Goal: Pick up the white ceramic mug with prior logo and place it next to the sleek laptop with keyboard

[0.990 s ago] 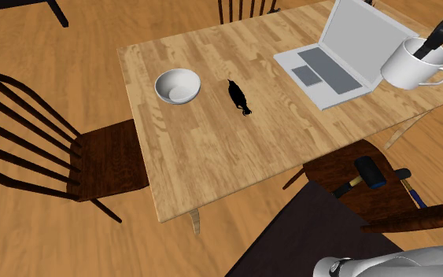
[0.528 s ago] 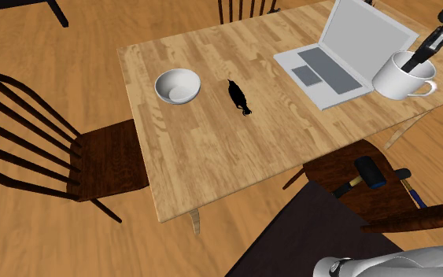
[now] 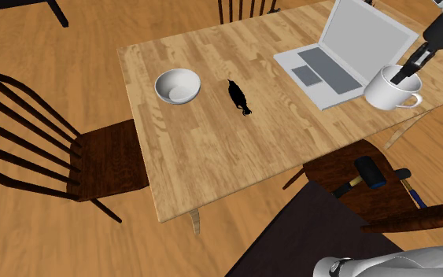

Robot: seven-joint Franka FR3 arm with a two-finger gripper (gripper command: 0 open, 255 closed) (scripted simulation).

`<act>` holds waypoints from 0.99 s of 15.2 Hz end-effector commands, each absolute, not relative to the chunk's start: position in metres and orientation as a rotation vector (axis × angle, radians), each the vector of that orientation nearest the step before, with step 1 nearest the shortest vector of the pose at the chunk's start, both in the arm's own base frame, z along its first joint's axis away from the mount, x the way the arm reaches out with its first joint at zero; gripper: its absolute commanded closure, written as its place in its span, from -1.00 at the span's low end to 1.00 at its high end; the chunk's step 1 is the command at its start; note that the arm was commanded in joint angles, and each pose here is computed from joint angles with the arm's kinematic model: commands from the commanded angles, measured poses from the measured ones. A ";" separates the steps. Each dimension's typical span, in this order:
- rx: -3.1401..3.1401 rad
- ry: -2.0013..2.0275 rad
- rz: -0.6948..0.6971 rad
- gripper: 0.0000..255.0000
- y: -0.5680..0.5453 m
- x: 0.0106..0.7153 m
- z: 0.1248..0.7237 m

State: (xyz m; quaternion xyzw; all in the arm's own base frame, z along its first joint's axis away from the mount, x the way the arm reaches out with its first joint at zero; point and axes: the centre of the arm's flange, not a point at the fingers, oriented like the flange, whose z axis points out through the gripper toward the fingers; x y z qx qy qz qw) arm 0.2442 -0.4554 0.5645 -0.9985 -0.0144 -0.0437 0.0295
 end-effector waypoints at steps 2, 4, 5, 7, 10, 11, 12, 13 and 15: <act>-3.080 -0.044 -0.135 1.00 -0.456 0.244 0.548; -3.080 -0.044 -0.135 1.00 -0.456 0.244 0.538; -3.080 -0.044 -0.135 1.00 -0.456 0.244 0.532; -3.080 -0.044 -0.135 1.00 -0.456 0.244 0.522; -3.080 -0.044 -0.135 1.00 -0.456 0.244 0.506; -3.080 -0.044 -0.135 1.00 -0.456 0.244 0.501; -3.080 -0.044 -0.135 1.00 -0.456 0.244 0.496; -3.080 -0.044 -0.135 1.00 -0.456 0.244 0.490; -3.080 -0.044 -0.135 1.00 -0.456 0.244 0.480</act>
